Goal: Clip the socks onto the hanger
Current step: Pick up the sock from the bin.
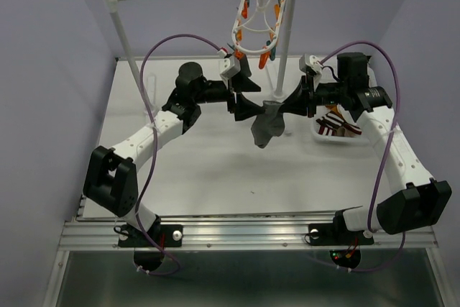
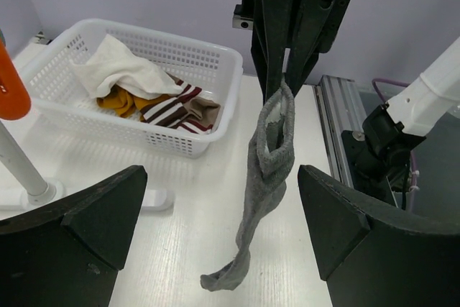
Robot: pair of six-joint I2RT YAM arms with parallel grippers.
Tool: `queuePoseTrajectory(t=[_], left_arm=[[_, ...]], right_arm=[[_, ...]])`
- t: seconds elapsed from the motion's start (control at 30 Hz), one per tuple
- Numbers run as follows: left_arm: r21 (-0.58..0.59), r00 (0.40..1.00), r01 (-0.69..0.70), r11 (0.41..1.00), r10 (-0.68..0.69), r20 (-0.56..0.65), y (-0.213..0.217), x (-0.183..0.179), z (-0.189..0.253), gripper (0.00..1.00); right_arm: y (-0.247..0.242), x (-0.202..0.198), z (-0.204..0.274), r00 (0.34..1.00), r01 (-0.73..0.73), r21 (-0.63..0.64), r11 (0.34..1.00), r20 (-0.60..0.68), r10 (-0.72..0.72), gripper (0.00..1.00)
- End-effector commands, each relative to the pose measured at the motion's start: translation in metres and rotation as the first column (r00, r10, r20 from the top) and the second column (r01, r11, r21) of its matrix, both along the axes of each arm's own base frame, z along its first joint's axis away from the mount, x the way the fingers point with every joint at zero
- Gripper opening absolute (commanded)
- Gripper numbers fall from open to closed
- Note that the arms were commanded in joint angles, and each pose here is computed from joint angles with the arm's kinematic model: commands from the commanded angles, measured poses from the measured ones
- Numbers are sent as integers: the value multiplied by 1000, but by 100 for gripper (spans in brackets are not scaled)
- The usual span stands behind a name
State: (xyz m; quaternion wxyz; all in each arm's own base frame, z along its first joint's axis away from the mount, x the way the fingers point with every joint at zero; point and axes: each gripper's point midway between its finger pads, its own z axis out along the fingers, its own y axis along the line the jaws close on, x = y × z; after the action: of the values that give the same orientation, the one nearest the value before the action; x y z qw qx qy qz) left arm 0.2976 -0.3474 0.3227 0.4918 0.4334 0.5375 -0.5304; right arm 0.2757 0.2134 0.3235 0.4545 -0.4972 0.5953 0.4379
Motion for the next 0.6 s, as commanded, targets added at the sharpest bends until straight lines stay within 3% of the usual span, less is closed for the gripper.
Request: queuePoseTrajectory(t=[0.0,0.3,0.37,0.47,0.5,0.57], left_arm=[[-41,988,97,994,-91,121,-5,-16,30,99],[-48,982,154,987,-147,120,-19,-21,29,99],[-67,979,168,983,-159,130,-19,-23,33,95],[-86,975,187,978,-175,138,-17,-28,37,62],[-89,975,185,979,-172,139,-16,-29,37,43],[-99,977,172,980,-157,143,-14,-29,39,30]], right_arm=[[6,-4,32,998,-35,52,998,54,32,1],[13,1,29,998,-46,56,997,42,44,1],[13,1,29,998,-47,56,997,42,45,1],[12,7,27,999,-8,39,999,43,7,1],[11,8,27,999,2,36,999,41,-4,1],[9,15,24,998,45,18,999,41,-46,1]])
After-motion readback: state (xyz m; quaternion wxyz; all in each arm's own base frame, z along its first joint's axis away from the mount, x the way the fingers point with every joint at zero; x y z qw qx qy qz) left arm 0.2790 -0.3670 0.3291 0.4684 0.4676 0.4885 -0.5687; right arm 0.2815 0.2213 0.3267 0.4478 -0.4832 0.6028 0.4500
